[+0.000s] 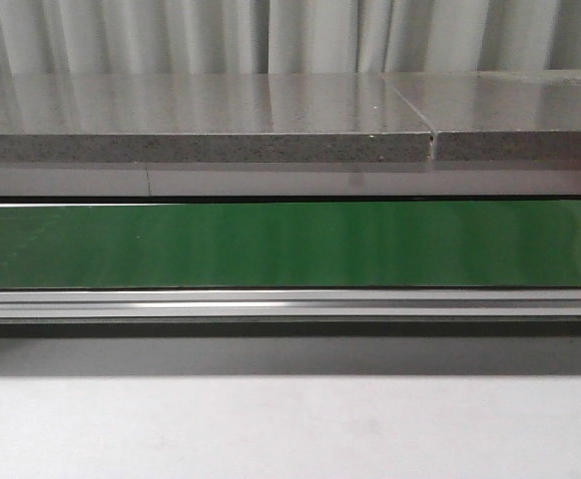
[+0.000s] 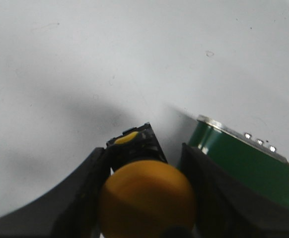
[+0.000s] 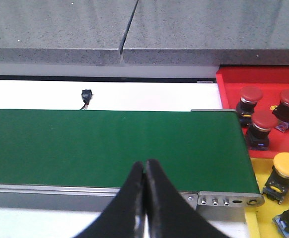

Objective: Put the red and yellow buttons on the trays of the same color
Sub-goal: 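Lower the left gripper into the cluster and grasp a yellow push-button, then set the yellow button on the green belt and open the left gripper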

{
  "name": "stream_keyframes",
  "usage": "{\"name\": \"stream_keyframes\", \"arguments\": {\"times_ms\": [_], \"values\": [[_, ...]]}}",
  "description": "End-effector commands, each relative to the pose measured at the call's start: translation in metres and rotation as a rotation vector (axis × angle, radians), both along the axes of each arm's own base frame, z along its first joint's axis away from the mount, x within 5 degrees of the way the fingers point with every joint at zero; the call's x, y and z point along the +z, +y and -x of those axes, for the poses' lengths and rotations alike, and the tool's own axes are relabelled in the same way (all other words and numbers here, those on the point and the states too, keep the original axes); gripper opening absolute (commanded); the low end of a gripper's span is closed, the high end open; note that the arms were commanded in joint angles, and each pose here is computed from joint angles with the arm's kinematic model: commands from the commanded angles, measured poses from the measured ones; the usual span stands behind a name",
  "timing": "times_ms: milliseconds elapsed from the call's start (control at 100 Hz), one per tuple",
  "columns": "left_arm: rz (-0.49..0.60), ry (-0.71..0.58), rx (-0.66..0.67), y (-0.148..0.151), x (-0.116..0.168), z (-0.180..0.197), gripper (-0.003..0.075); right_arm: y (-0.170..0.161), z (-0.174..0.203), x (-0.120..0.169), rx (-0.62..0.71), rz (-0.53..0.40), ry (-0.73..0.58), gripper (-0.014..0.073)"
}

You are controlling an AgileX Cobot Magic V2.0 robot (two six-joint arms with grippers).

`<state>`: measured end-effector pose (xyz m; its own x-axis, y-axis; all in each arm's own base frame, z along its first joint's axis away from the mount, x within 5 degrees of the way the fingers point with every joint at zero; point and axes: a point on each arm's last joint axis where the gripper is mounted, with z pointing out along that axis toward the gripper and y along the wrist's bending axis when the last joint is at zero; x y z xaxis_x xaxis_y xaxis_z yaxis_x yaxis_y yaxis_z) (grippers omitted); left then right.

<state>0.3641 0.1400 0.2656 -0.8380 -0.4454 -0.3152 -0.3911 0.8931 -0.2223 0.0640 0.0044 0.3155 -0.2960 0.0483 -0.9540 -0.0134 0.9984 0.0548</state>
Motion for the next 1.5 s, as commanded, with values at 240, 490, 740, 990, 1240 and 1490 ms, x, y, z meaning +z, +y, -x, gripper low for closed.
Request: {"name": "stream_keyframes", "arguments": {"times_ms": [240,490,740,990,1240,1490], "values": [[-0.057,-0.154,-0.06,-0.039,0.056,0.047,0.0206,-0.001,-0.001,0.013,-0.007,0.009,-0.086,-0.0066],[-0.03,-0.102,-0.149,-0.072,0.033,0.048,0.0206,-0.001,-0.001,0.013,-0.007,0.009,-0.086,-0.0066],[-0.034,-0.076,-0.2,-0.082,0.015,0.048,0.0233,-0.001,-0.001,0.013,-0.007,0.009,-0.086,-0.0066],[-0.03,-0.097,-0.192,-0.082,0.015,0.046,0.054,-0.001,-0.001,0.013,-0.007,0.009,-0.086,-0.0066],[0.021,-0.21,-0.203,-0.09,0.03,0.045,0.0546,-0.001,-0.001,0.013,-0.007,0.009,-0.086,-0.0066],[-0.03,-0.343,-0.185,-0.091,0.06,0.057,0.0546,-0.001,-0.001,0.013,-0.007,0.009,-0.086,-0.0066]]}}
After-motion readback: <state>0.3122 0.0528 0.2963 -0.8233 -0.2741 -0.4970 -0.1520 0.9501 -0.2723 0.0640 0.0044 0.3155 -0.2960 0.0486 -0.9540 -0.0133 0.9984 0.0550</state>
